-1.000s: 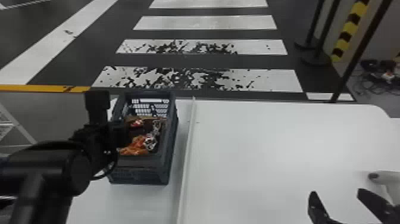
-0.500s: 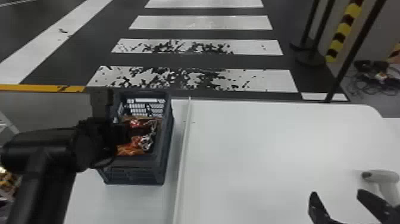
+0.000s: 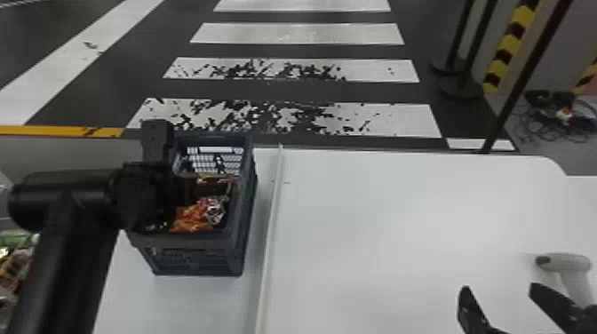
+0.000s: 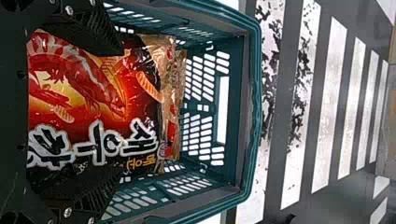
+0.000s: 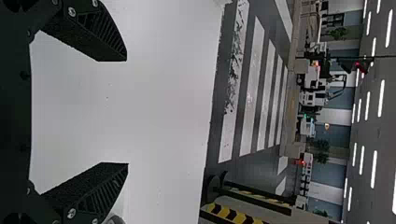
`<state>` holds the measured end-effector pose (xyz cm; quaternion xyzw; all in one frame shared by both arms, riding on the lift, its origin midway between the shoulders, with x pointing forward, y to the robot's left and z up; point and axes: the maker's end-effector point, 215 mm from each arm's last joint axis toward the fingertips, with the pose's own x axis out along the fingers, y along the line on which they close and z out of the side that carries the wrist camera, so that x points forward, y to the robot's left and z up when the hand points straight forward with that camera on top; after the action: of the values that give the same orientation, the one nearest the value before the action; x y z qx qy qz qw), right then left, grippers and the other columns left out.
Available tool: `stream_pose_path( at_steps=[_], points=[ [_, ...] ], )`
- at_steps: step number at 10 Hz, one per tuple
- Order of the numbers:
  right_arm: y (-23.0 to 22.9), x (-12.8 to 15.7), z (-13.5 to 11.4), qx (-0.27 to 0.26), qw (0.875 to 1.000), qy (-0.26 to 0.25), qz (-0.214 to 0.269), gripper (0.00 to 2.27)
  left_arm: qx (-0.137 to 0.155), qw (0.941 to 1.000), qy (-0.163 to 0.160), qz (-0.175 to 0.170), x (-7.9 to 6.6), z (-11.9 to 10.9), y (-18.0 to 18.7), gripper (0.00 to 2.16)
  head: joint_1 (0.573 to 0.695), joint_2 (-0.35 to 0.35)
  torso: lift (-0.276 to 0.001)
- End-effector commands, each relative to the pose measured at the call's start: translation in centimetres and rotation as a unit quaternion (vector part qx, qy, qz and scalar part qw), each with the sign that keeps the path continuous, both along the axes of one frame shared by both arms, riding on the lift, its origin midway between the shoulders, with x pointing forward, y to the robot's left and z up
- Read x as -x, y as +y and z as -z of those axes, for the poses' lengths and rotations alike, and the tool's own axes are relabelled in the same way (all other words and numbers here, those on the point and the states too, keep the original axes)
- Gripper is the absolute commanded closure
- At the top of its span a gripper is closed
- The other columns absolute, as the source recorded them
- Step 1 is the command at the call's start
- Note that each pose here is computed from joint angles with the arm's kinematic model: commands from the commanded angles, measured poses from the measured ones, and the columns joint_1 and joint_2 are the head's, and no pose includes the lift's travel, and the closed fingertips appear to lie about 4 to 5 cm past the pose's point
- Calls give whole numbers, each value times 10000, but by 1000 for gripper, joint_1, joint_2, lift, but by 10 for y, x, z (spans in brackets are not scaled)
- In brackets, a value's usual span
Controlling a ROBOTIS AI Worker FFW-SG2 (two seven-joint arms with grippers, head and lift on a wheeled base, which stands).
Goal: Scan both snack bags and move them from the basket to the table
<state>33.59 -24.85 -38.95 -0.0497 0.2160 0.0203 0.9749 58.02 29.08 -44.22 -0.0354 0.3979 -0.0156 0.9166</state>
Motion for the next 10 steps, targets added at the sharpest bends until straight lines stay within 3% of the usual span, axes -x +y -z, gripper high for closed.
stream_pose_path(
  at_steps=[1,4,5,6,7,10],
  points=[
    [0,0,0,-12,10000,-4,19,130,-32,9998,186,37,1,9,-3,134,695,53,-98],
    [0,1,2,-16,10000,11,33,130,16,9989,457,74,8,34,-8,211,695,46,-98],
    [-1,2,2,-17,10000,17,42,130,-9,9986,526,98,8,37,-10,724,695,44,-98],
    [-1,2,2,-4,10000,22,55,130,-102,9985,529,89,8,38,-8,1484,695,42,-98],
    [-3,4,2,15,10000,33,72,130,-182,9984,541,35,9,38,-5,1892,695,41,-98],
    [-6,6,2,39,9999,40,111,140,-307,9988,389,16,17,31,-4,2044,695,45,-98]
  ],
)
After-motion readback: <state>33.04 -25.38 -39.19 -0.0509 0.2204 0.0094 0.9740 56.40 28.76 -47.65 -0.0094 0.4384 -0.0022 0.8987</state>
